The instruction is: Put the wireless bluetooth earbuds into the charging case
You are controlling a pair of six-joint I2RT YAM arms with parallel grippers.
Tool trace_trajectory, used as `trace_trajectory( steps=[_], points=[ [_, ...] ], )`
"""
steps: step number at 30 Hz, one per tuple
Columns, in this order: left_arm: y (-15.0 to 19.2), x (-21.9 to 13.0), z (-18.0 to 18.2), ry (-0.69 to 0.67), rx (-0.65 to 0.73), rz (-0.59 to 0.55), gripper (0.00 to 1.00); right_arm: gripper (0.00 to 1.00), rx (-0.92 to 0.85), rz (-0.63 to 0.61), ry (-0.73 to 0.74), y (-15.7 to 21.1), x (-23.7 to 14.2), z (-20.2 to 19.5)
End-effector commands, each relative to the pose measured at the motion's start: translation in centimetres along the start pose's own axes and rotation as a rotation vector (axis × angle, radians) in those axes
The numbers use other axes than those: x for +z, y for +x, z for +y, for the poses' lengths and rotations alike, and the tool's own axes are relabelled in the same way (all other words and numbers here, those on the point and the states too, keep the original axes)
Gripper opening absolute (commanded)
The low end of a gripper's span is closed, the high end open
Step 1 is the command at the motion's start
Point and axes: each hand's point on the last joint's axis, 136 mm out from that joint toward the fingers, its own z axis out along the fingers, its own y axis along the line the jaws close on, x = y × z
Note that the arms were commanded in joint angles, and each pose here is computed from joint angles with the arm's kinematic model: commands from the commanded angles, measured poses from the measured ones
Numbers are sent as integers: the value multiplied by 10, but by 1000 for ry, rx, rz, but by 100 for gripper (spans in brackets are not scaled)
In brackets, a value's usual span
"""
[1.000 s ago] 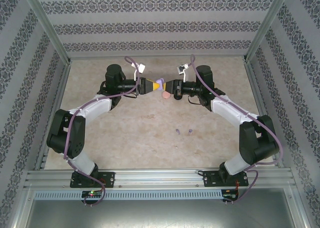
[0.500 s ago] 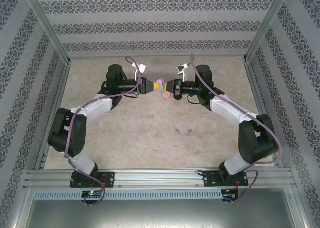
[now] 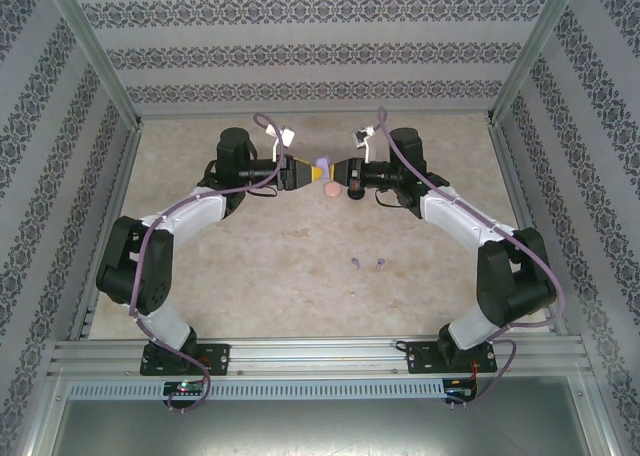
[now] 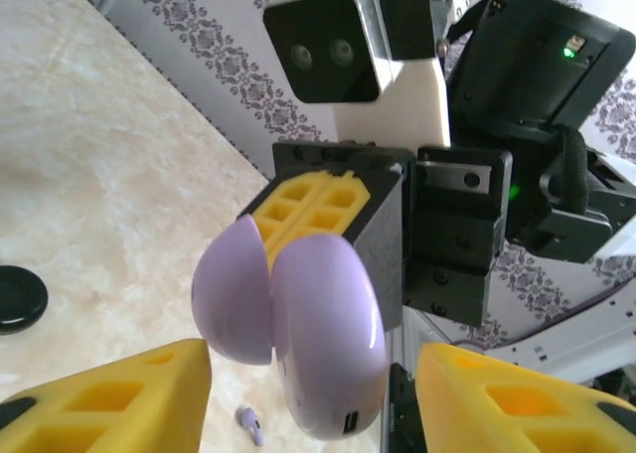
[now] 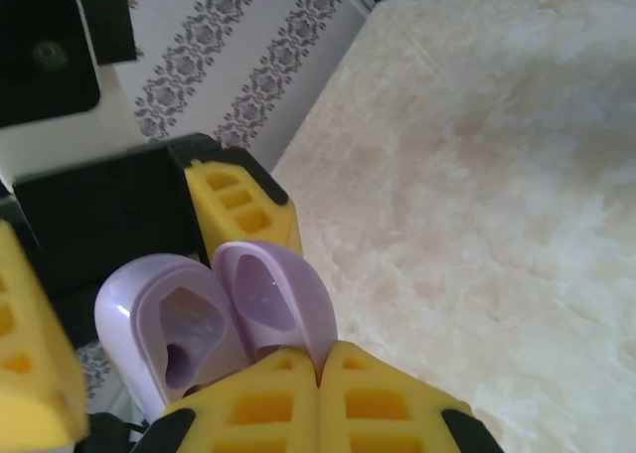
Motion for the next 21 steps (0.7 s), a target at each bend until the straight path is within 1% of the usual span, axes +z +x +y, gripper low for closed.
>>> trace_trajectory(
  steps=[1,4,8,12,14,17,21],
  points=[
    [-14,-13,4,-58,71,13,64,0,-56,26,64,1,-1,-14],
    [-14,-20,5,-96,95,80,70,0,-84,56,111,4,0,-28],
    [-6,-27,10,-122,93,204,73,0,-177,128,183,10,2,-44],
    [5,-28,15,-104,60,315,71,0,-257,183,201,10,4,-49],
    [11,-27,18,-87,34,361,68,0,-283,212,187,12,8,-48],
    [20,-27,22,-70,5,408,66,0,-303,257,174,18,12,-46],
    [29,-27,26,-55,-13,435,64,0,-318,293,145,25,16,-39]
  ],
)
